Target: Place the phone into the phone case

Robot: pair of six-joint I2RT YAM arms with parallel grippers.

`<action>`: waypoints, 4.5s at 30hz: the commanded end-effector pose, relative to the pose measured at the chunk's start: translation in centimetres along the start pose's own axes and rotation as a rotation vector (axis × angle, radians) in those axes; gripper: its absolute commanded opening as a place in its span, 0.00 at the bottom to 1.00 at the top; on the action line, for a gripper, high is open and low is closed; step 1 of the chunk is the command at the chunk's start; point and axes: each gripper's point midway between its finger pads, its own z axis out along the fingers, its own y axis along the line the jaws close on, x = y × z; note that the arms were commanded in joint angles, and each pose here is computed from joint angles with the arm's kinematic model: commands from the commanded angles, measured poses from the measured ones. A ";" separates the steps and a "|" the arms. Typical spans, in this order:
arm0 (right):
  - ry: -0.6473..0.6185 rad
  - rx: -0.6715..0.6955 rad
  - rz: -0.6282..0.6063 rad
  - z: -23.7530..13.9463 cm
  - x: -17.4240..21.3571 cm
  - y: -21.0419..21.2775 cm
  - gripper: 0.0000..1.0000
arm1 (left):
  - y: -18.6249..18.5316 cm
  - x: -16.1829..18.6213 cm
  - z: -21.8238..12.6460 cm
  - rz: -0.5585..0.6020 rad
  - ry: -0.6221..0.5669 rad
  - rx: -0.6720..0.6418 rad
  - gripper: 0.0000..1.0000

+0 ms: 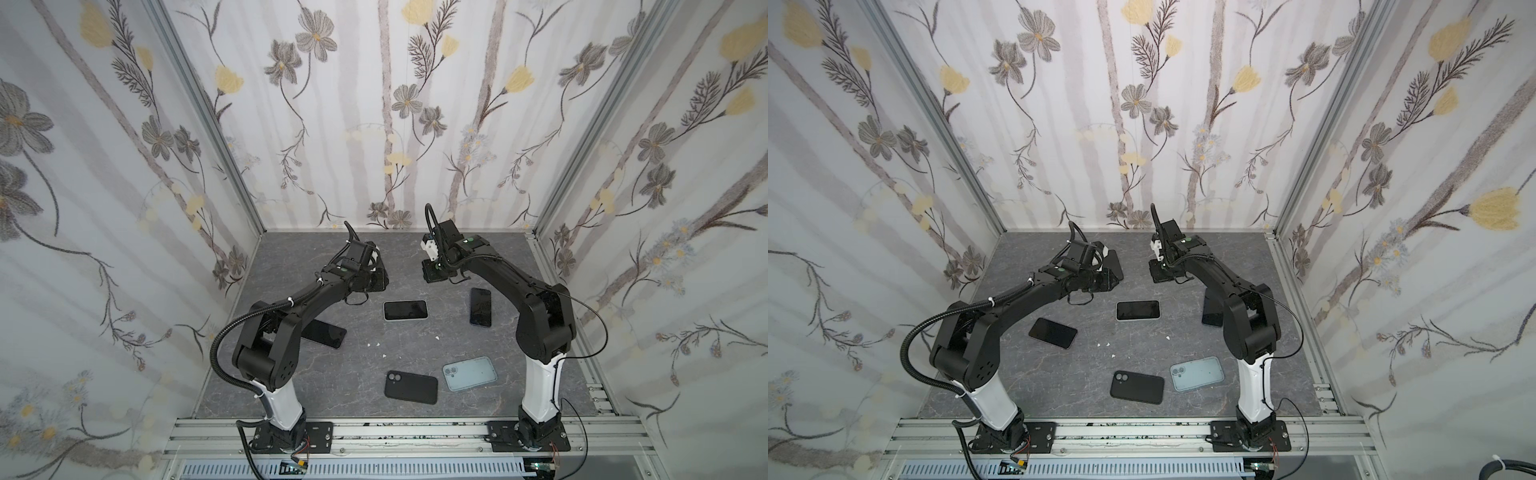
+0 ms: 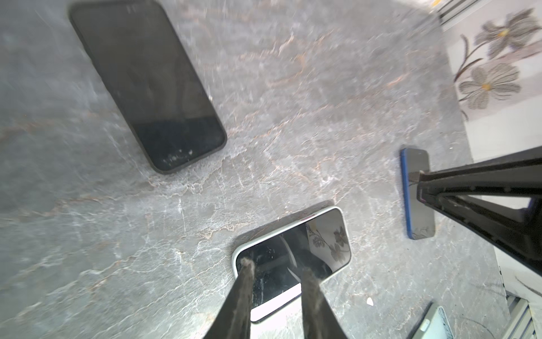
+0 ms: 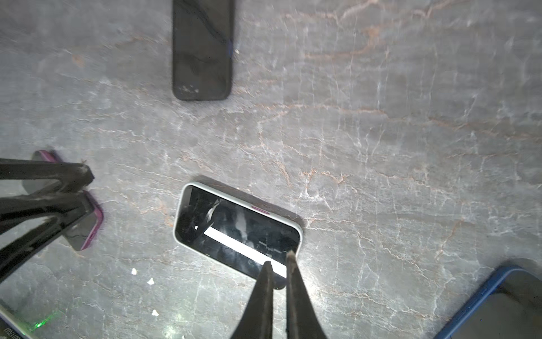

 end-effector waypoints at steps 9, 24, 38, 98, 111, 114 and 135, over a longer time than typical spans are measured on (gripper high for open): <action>-0.377 -0.031 -0.274 -7.8 -3.9 7.5 0.16 | 0.1 0.0 -5.4 0.094 -0.116 -0.033 0.33; -0.798 -0.061 -0.460 -14.9 -2.6 9.8 0.25 | -4.6 2.8 -12.1 0.363 -0.280 0.233 0.55; -0.600 -0.253 -1.037 -11.3 6.9 12.6 0.68 | -5.8 8.6 -17.0 0.705 -0.504 0.353 1.00; 0.113 -0.263 -1.212 10.3 9.7 4.4 0.97 | -0.8 12.3 -12.3 0.854 -0.417 0.171 1.00; 0.210 -0.218 -1.111 11.9 9.1 2.0 0.77 | -0.7 12.1 -12.3 0.855 -0.422 0.163 1.00; 0.219 -0.178 -1.019 12.1 8.4 0.5 0.75 | -0.7 12.1 -12.3 0.855 -0.422 0.161 1.00; 0.031 0.135 -0.213 14.9 -1.1 -7.6 0.72 | -0.3 10.9 -12.4 0.823 -0.452 0.134 1.00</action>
